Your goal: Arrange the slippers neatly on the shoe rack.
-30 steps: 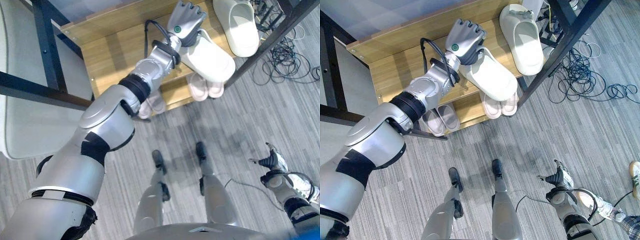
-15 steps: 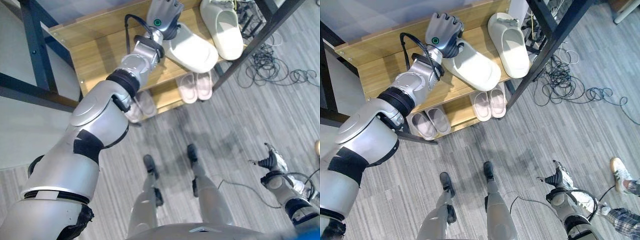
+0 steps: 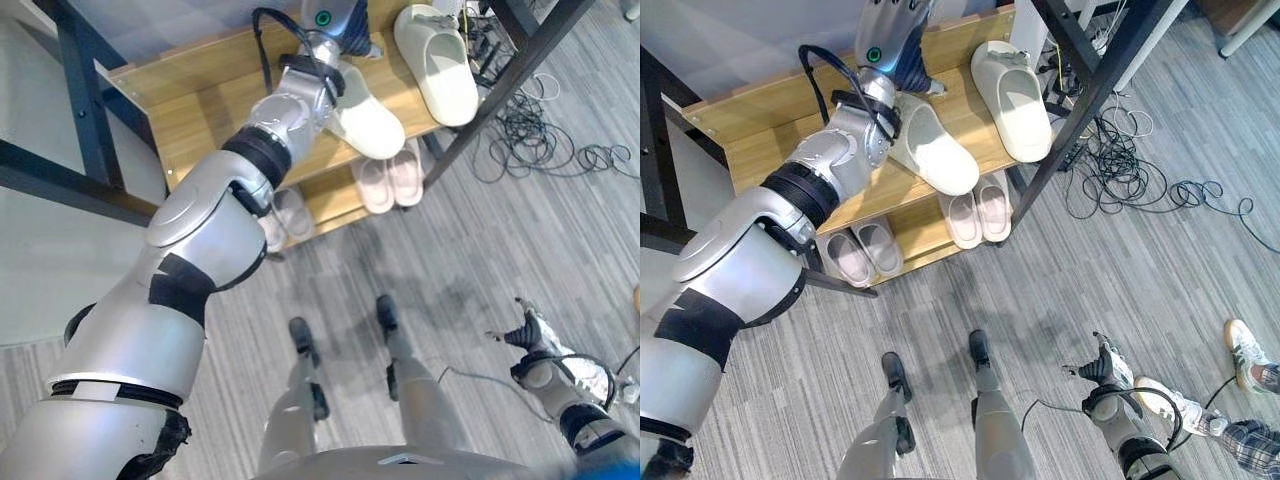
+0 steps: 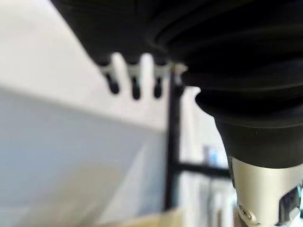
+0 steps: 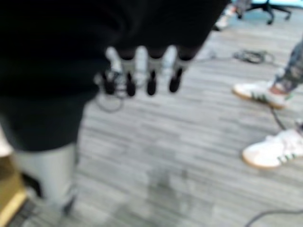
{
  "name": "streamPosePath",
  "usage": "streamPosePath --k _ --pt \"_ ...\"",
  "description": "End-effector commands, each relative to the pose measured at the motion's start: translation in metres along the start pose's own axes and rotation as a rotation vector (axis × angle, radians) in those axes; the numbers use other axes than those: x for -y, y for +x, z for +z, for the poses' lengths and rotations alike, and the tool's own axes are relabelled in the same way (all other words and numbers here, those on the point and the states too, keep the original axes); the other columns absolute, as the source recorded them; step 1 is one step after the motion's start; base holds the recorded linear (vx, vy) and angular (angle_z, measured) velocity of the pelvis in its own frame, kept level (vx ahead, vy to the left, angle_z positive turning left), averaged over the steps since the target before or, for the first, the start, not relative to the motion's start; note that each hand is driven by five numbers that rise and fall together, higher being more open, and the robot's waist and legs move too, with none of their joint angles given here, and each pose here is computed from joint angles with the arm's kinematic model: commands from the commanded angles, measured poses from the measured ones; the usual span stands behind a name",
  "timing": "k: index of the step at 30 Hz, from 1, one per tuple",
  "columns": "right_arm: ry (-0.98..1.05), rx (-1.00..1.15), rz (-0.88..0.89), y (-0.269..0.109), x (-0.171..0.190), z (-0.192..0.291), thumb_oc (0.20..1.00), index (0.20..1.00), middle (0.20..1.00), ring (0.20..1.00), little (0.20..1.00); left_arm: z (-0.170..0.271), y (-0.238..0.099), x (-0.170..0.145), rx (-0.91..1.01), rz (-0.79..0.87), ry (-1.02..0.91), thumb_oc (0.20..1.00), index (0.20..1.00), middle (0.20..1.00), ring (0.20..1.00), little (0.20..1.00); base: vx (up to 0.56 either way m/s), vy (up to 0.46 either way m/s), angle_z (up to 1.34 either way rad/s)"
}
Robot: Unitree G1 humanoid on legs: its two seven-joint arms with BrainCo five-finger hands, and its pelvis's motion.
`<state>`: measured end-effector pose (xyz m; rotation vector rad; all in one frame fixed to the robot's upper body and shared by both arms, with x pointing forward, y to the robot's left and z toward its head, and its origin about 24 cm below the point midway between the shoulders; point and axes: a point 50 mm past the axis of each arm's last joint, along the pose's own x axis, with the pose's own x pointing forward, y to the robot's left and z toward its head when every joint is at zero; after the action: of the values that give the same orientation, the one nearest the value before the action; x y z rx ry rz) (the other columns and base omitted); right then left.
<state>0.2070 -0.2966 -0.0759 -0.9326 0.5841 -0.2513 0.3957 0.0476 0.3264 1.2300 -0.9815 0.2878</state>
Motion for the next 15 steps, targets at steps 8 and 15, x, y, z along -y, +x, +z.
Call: streamPosePath --k 8,15 --pt "0.054 -0.14 -0.047 -0.009 0.016 -0.038 1.0 1.0 1.0 1.0 1.0 -0.018 -0.029 0.002 -0.096 0.09 -0.271 1.0 1.0 1.0 1.0 1.0 0.0 0.0 0.0" --pt "0.093 -0.197 -0.024 -0.014 0.006 -0.044 1.0 1.0 1.0 1.0 1.0 -0.039 -0.093 0.047 -0.223 -0.072 -0.343 1.0 1.0 1.0 1.0 1.0 0.0 -0.015 0.09"
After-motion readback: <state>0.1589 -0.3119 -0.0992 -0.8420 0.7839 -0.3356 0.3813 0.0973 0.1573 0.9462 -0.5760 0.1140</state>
